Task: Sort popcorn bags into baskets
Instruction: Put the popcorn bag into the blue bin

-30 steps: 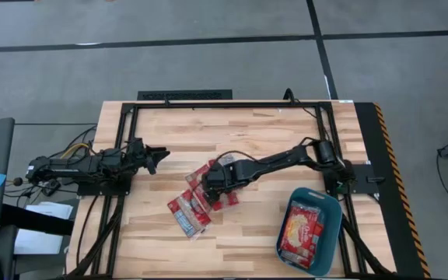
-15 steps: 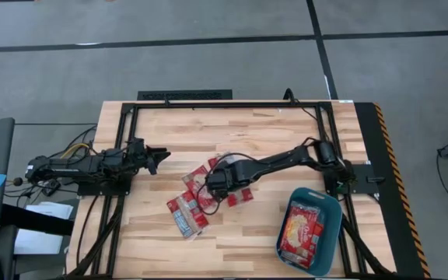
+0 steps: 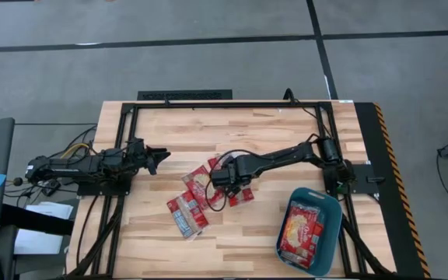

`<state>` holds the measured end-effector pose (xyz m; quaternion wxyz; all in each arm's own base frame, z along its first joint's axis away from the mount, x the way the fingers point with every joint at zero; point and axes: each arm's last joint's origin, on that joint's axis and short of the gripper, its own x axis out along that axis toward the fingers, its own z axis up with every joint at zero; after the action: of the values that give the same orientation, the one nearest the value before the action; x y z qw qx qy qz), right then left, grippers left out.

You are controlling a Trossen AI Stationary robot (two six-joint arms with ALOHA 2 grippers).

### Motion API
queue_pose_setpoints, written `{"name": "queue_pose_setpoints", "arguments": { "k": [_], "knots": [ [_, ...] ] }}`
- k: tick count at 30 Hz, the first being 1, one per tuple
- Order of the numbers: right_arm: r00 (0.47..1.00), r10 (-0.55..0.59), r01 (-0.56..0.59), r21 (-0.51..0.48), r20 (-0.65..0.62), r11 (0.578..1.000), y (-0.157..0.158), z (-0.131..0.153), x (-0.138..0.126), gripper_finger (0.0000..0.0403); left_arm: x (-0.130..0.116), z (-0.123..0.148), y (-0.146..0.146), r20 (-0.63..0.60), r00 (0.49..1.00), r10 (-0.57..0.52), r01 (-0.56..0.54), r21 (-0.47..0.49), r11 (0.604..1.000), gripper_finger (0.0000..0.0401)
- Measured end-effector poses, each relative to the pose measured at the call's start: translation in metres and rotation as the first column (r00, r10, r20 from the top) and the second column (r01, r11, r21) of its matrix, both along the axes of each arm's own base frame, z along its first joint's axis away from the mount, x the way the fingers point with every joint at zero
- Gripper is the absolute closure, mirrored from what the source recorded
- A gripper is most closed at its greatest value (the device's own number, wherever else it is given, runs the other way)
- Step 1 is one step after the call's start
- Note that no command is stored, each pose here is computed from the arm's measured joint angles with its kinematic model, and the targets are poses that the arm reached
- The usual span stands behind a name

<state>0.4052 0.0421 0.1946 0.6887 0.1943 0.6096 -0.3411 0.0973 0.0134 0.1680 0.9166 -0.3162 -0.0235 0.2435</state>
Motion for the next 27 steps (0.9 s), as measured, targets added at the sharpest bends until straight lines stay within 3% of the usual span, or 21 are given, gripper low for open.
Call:
{"name": "queue_pose_setpoints", "arguments": {
  "k": [8,11,15,17,20,23,27],
  "knots": [
    [0.994,0.089,-0.086,0.044,-0.069,0.995,-0.002,0.015,-0.013,0.0078,0.000,0.000,0.000,0.001,1.000,-0.001,0.001,-0.002,1.000,0.0214],
    [0.988,0.111,-0.104,0.067,-0.108,0.992,-0.002,0.026,-0.028,0.0081,0.000,0.000,0.000,0.004,1.000,-0.001,0.001,-0.007,1.000,0.0214],
    [0.994,0.082,-0.074,0.111,-0.066,0.991,-0.005,0.052,-0.061,0.0086,0.000,0.000,0.000,0.009,1.000,-0.001,0.001,-0.017,1.000,0.0214],
    [1.000,0.029,-0.028,0.114,-0.006,0.993,-0.008,0.066,-0.084,0.0087,0.000,0.000,0.000,0.012,1.000,0.001,-0.001,-0.023,1.000,0.0214],
    [0.972,-0.079,0.046,0.148,0.221,0.988,-0.015,0.067,-0.107,0.0090,0.000,0.000,0.000,0.011,1.000,0.003,-0.003,-0.023,1.000,0.0214],
    [0.893,-0.147,0.054,0.224,0.425,0.973,-0.022,0.040,-0.109,0.0092,0.000,0.000,0.000,0.015,1.000,0.008,-0.008,-0.029,1.000,0.0214],
    [0.847,-0.204,0.068,0.279,0.491,0.958,-0.030,0.004,-0.104,0.0092,0.000,0.000,0.000,0.023,1.000,0.005,-0.004,-0.047,0.999,0.0214]
  ]
}}
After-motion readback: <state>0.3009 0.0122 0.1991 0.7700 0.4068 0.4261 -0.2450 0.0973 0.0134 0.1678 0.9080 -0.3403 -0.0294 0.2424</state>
